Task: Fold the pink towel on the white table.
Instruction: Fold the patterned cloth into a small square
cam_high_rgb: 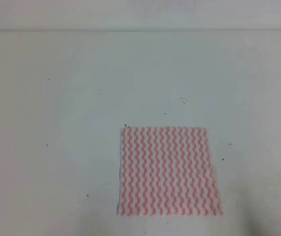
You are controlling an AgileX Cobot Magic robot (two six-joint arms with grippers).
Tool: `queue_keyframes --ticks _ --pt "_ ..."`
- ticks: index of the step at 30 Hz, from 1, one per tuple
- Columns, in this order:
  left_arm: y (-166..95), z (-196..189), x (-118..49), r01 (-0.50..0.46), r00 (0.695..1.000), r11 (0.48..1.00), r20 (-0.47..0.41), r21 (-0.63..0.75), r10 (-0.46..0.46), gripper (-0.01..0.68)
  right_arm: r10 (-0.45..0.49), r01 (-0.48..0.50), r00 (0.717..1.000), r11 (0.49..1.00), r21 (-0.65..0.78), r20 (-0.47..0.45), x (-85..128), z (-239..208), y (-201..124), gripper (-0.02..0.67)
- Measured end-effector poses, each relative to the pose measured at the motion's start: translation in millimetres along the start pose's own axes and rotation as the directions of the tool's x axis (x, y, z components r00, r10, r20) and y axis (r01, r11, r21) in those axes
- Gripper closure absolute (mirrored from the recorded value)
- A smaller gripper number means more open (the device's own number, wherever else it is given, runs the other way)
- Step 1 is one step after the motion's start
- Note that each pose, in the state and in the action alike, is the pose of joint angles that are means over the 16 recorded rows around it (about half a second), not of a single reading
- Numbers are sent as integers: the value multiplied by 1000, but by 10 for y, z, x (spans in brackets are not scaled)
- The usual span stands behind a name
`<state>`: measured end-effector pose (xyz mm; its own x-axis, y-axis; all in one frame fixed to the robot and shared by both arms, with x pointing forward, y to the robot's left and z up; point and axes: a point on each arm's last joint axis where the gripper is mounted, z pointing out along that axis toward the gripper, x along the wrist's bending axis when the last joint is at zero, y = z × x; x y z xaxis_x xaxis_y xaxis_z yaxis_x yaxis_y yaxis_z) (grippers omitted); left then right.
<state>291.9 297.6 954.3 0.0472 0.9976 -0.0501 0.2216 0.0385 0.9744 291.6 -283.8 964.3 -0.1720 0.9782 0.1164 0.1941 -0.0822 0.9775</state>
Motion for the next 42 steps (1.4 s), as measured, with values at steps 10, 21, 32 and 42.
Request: queue_keyframes --ticks 10,21,32,42 --pt "2 1 0 0 1000 1000 0 3 0 678 0 0 1000 1000 -1 0 0 0 1 667" --pt "12 0 -1 1 1000 1000 0 6 -1 678 0 0 1000 1000 -2 0 0 -1 1 667" --pt "23 -2 -1 2 1000 1000 0 7 -2 678 0 0 1000 1000 -3 0 0 -2 2 667" --pt "23 -2 -1 2 1000 1000 0 7 -2 678 0 0 1000 1000 -1 0 0 -1 -4 667"
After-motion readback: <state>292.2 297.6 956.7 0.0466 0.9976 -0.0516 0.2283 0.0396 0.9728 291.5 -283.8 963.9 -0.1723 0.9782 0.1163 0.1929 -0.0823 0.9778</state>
